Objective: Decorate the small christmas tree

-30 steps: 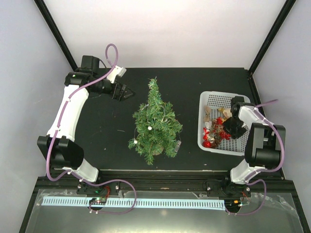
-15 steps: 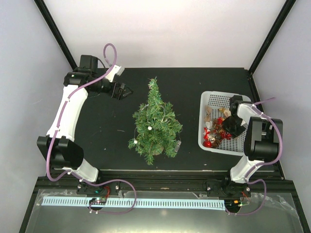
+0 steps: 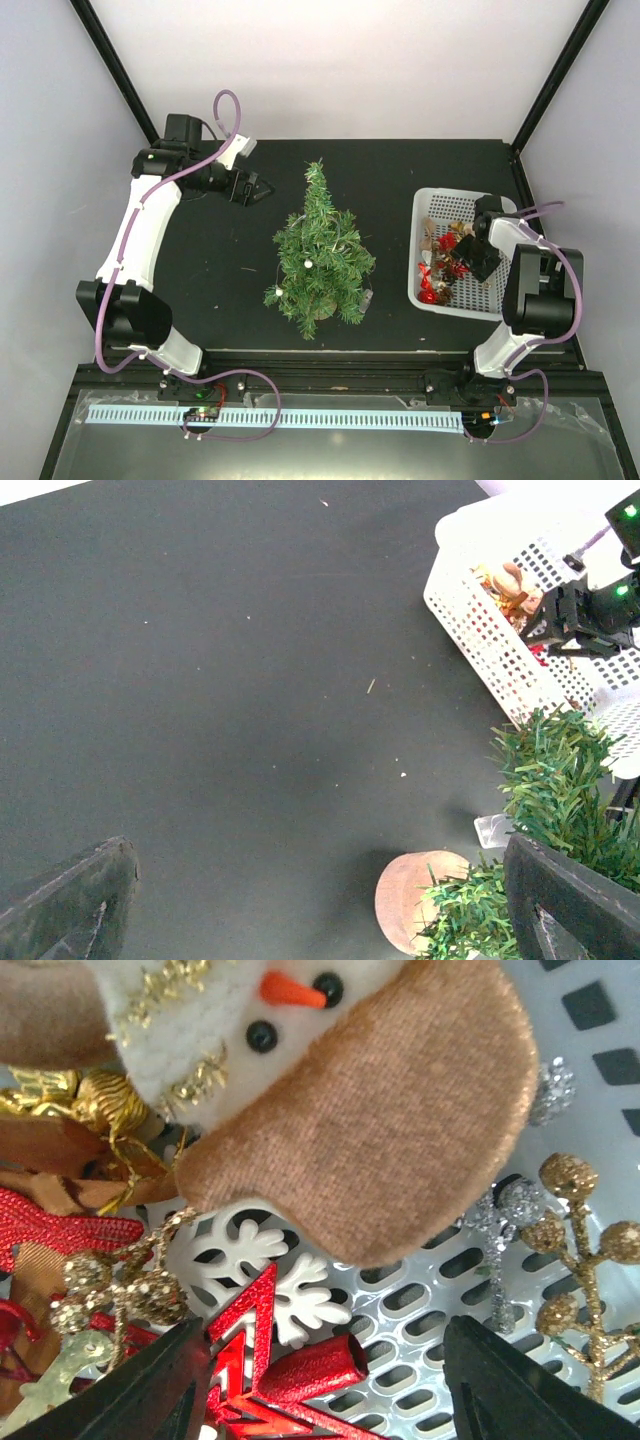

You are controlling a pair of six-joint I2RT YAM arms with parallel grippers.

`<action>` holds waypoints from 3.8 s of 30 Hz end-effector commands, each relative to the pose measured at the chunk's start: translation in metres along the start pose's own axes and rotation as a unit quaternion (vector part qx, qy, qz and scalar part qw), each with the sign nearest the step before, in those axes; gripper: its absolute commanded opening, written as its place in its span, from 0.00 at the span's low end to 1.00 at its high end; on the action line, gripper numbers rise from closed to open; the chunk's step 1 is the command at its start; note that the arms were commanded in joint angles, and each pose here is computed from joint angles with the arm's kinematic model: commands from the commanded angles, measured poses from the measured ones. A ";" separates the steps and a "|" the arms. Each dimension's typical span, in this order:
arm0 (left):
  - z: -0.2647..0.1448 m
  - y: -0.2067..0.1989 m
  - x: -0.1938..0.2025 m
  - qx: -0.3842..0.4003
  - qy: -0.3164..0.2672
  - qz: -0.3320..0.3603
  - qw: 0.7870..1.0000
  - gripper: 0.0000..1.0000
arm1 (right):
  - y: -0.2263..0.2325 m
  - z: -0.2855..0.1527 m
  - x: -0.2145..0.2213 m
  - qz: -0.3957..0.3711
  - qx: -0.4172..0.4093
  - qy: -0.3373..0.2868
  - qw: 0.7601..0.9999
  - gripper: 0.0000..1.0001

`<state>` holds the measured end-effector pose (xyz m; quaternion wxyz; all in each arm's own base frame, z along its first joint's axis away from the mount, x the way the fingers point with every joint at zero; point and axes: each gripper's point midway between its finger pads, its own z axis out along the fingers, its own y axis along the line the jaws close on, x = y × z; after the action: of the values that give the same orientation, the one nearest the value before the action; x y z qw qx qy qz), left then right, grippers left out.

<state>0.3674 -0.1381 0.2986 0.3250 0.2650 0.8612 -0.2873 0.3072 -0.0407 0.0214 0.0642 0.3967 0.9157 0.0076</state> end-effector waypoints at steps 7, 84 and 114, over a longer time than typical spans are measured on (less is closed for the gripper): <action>-0.008 -0.009 -0.003 0.014 -0.015 0.010 1.000 0.99 | 0.012 -0.006 -0.003 0.003 -0.048 -0.016 0.999 0.58; -0.024 -0.026 -0.002 0.013 -0.040 0.047 0.998 0.99 | -0.002 -0.044 -0.009 0.045 0.000 -0.024 0.999 0.30; -0.018 -0.019 -0.004 0.011 -0.038 0.039 0.998 0.99 | -0.026 0.007 -0.025 0.076 0.027 -0.017 0.997 0.25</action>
<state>0.3455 -0.1420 0.3136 0.3541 0.2912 0.8382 -0.2952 0.3065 -0.0728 0.0258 0.0687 0.4664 0.8818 -0.0140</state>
